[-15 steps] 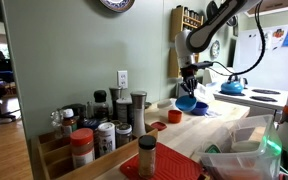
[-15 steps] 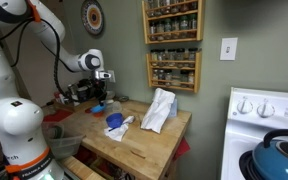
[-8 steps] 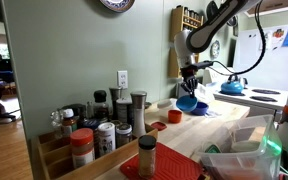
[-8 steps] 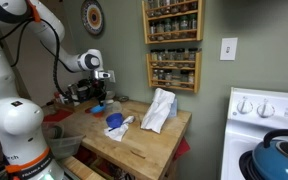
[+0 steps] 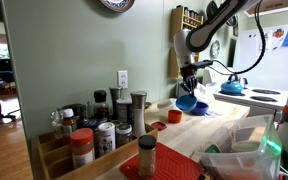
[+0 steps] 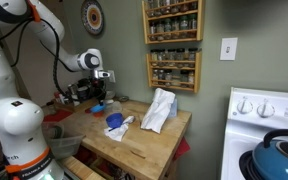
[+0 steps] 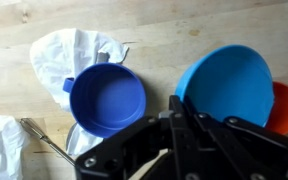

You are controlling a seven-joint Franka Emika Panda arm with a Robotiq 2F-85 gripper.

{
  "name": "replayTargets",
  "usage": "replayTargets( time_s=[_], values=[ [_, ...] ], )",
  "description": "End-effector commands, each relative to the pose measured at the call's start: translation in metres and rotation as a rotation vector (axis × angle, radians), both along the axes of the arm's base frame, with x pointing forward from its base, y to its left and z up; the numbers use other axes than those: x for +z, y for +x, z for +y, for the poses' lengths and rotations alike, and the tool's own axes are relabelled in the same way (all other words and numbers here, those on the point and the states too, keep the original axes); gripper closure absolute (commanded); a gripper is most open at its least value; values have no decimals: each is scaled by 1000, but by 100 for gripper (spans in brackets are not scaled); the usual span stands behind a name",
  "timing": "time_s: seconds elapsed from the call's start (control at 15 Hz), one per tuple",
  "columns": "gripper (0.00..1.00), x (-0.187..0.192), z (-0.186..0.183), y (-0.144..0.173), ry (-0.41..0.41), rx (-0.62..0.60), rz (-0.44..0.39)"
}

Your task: Take the orange cup out of the bowl then pour the liquid in the other bowl into the cup

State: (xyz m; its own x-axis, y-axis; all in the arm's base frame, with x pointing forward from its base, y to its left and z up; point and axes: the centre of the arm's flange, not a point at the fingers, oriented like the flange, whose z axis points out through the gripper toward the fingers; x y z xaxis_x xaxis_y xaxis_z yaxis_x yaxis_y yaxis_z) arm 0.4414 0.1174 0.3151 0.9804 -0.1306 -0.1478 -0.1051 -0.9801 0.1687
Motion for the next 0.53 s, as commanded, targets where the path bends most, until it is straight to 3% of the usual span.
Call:
replayTargets(
  time_s=[0.0,0.47],
  values=[
    [99,4,7,2,-36,-11,6],
    [99,5,11,2,-48,-14,-1]
  ],
)
